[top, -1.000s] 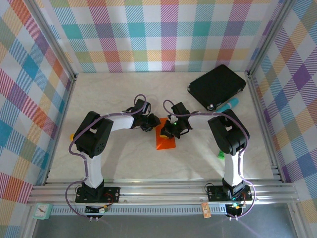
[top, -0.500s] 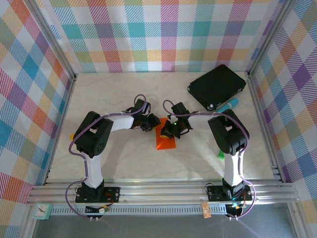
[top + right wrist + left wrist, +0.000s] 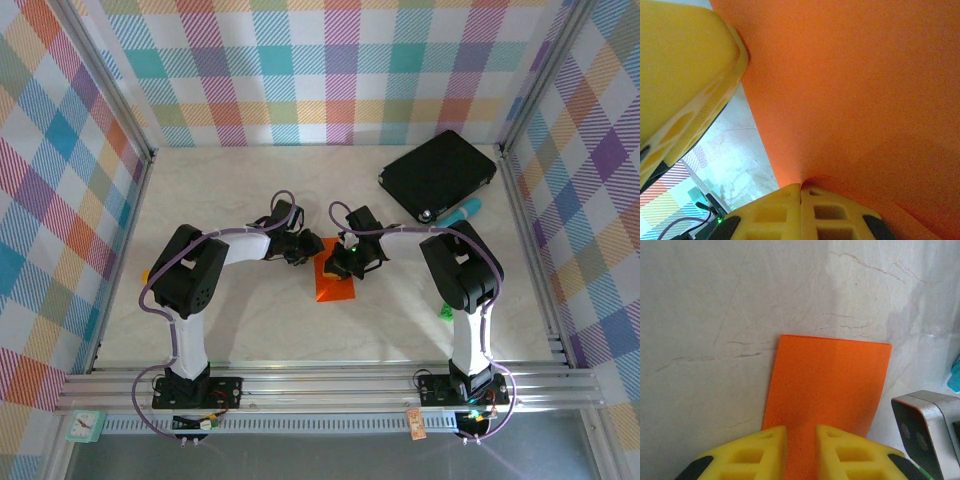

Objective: Fold a paper plane with a square sheet of paper (pick it up from the middle)

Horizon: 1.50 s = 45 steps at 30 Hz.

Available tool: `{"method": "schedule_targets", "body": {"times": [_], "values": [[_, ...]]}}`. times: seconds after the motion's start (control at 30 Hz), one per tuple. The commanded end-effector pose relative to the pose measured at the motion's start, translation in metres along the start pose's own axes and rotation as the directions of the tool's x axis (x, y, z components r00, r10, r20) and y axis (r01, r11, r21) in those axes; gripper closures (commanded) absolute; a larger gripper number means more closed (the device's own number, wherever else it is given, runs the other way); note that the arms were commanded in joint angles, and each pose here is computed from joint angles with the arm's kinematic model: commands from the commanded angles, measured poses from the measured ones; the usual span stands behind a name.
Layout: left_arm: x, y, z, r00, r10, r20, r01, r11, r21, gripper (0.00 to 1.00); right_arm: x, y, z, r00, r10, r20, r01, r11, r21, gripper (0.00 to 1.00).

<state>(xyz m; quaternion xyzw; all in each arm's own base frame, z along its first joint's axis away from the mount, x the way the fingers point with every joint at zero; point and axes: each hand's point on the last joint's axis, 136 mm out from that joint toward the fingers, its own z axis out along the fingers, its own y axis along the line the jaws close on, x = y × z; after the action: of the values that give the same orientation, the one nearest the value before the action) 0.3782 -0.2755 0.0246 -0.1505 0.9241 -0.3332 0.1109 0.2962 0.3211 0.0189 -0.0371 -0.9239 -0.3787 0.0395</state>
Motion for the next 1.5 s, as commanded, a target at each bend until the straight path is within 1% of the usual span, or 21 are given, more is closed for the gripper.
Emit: {"method": "schedule_targets", "body": {"times": [0.0,0.17,0.27,0.33,0.37,0.47,0.53,0.6,0.67,0.8,0.87,1.0,1.1,1.17,1.23,1.4,1.47], "values": [[0.018,0.04,0.009,0.997,-0.062,-0.051,0.056,0.992,-0.113,0.77,0.004,-0.016,0.008,1.0,0.02,-0.023,-0.018,0.998,0.062,0.95],[0.011,0.024,0.001,0.998,-0.057,-0.031,0.055,0.996,-0.074,0.76,0.006,-0.03,0.012,0.998,0.047,-0.029,-0.043,0.993,0.111,0.93],[0.0,0.011,-0.016,0.998,-0.049,0.027,0.051,0.997,-0.055,0.74,0.007,-0.036,0.013,0.998,0.06,-0.032,-0.055,0.989,0.134,0.9],[-0.007,0.009,-0.031,0.995,-0.05,0.081,0.056,0.996,-0.066,0.71,0.008,-0.038,0.013,0.997,0.067,-0.036,-0.061,0.988,0.142,0.84],[-0.012,0.011,-0.039,0.992,-0.053,0.116,0.063,0.995,-0.081,0.7,0.008,-0.039,0.014,0.997,0.068,-0.037,-0.062,0.988,0.143,0.8],[-0.023,0.035,-0.063,0.978,-0.051,0.204,0.091,0.977,-0.191,0.68,0.009,-0.038,0.013,0.997,0.067,-0.038,-0.061,0.988,0.141,0.72],[-0.024,0.047,-0.073,0.973,-0.057,0.224,0.106,0.971,-0.214,0.68,0.009,-0.037,0.013,0.997,0.066,-0.04,-0.059,0.989,0.137,0.69],[-0.023,0.052,-0.078,0.971,-0.065,0.232,0.113,0.973,-0.202,0.67,0.009,-0.037,0.013,0.997,0.065,-0.042,-0.059,0.989,0.137,0.67],[-0.022,0.048,-0.082,0.97,-0.058,0.235,0.102,0.979,-0.178,0.67,0.01,-0.037,0.013,0.997,0.065,-0.042,-0.058,0.989,0.139,0.66],[-0.014,0.029,-0.081,0.98,-0.042,0.193,0.058,0.995,-0.081,0.68,0.011,-0.041,0.012,0.997,0.066,-0.042,-0.059,0.987,0.151,0.66],[-0.007,0.022,-0.079,0.986,-0.031,0.165,0.039,0.998,-0.045,0.7,0.012,-0.044,0.012,0.997,0.067,-0.042,-0.06,0.985,0.159,0.65],[0.007,0.017,-0.072,0.992,-0.027,0.125,0.028,1.0,-0.002,0.73,0.013,-0.047,0.012,0.997,0.062,-0.038,-0.055,0.984,0.167,0.62],[0.015,0.016,-0.069,0.993,-0.029,0.115,0.027,1.0,0.014,0.74,0.013,-0.049,0.012,0.997,0.06,-0.038,-0.052,0.983,0.175,0.6],[0.017,0.015,-0.068,0.993,-0.031,0.116,0.028,0.999,0.027,0.76,0.013,-0.051,0.012,0.997,0.062,-0.039,-0.054,0.982,0.183,0.6],[0.021,0.012,-0.065,0.993,-0.033,0.109,0.029,0.999,0.046,0.79,0.014,-0.054,0.012,0.997,0.065,-0.039,-0.056,0.979,0.197,0.64],[0.034,0.002,-0.054,0.998,-0.023,0.065,0.017,0.996,0.087,0.94,0.016,-0.066,0.014,0.996,0.083,-0.043,-0.07,0.968,0.241,0.8],[0.039,-0.001,-0.05,0.999,-0.017,0.05,0.012,0.995,0.095,0.99,0.017,-0.07,0.014,0.995,0.092,-0.045,-0.078,0.964,0.255,0.85]]}}
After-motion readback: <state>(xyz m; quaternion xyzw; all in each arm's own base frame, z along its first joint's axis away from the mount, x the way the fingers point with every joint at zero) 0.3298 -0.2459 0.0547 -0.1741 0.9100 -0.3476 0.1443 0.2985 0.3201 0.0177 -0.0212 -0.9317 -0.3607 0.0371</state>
